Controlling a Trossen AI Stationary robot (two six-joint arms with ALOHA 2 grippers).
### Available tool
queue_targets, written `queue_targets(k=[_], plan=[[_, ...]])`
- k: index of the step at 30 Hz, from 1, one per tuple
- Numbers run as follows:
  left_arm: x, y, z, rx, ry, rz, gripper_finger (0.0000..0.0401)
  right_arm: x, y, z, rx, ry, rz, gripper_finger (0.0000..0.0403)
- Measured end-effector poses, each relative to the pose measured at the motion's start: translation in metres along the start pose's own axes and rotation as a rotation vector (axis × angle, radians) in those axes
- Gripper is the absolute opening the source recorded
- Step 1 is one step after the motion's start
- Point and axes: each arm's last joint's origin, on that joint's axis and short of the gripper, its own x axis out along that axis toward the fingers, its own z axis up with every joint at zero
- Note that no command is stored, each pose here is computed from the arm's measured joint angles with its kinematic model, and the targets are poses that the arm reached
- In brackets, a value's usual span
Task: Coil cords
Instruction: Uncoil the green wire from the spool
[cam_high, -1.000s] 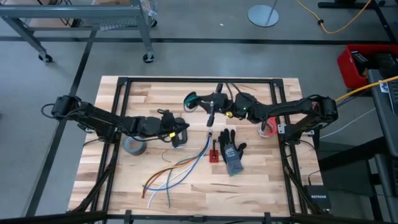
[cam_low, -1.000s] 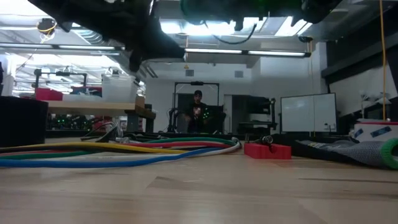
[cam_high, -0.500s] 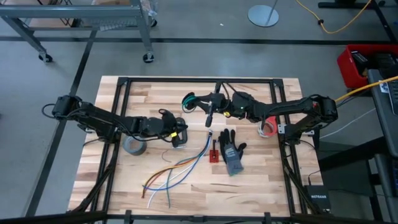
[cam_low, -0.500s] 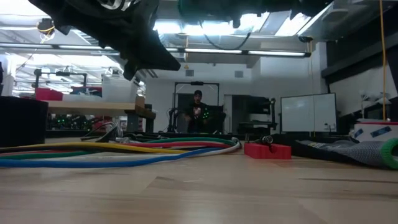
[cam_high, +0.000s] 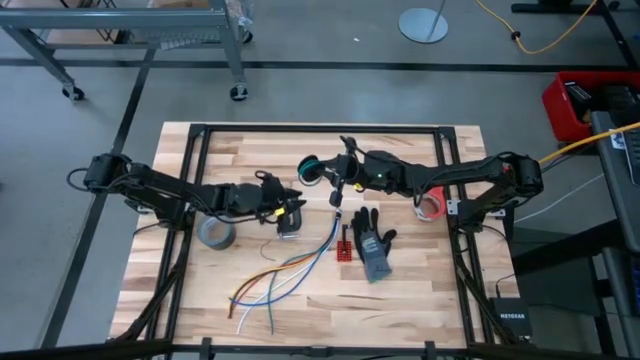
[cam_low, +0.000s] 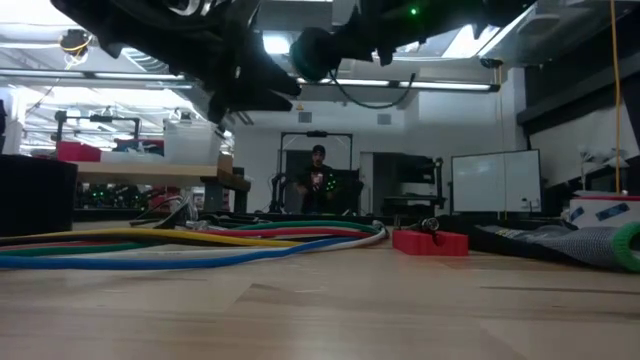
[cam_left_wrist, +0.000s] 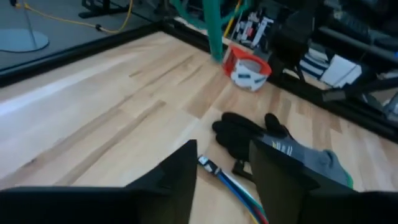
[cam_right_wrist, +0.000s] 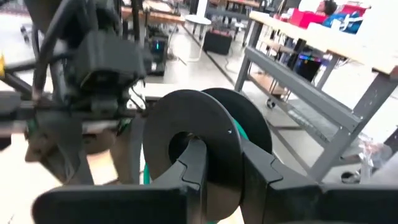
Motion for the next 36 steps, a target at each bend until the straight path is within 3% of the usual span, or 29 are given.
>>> queue_targets(k=[5, 13, 19, 23, 30, 36], plan=[[0.002, 0.004, 0.006, -0.028, -0.039, 0.008, 0.0165, 0.000, 0.001, -0.005, -0.010, 0.054, 0.017, 0.0057], [0.003, 0.004, 0.019, -0.010, -0.155, -0.022, 0.0166, 0.000, 0.002, -0.006, -0.008, 0.056, 0.059, 0.0057], [0.003, 0.006, 0.021, -0.019, -0.167, -0.019, 0.0164, 0.000, 0.002, -0.006, -0.006, 0.050, 0.061, 0.0057], [0.003, 0.005, 0.021, -0.005, -0.167, -0.016, 0.0131, 0.000, 0.003, -0.005, -0.006, 0.049, 0.062, 0.0057], [0.003, 0.005, 0.021, 0.015, -0.174, -0.017, 0.0020, 0.000, 0.003, -0.005, 0.018, 0.048, 0.062, 0.0057], [0.002, 0.003, 0.020, 0.003, -0.172, -0.024, 0.0010, 0.000, 0.001, -0.004, 0.023, 0.035, 0.019, 0.0057]])
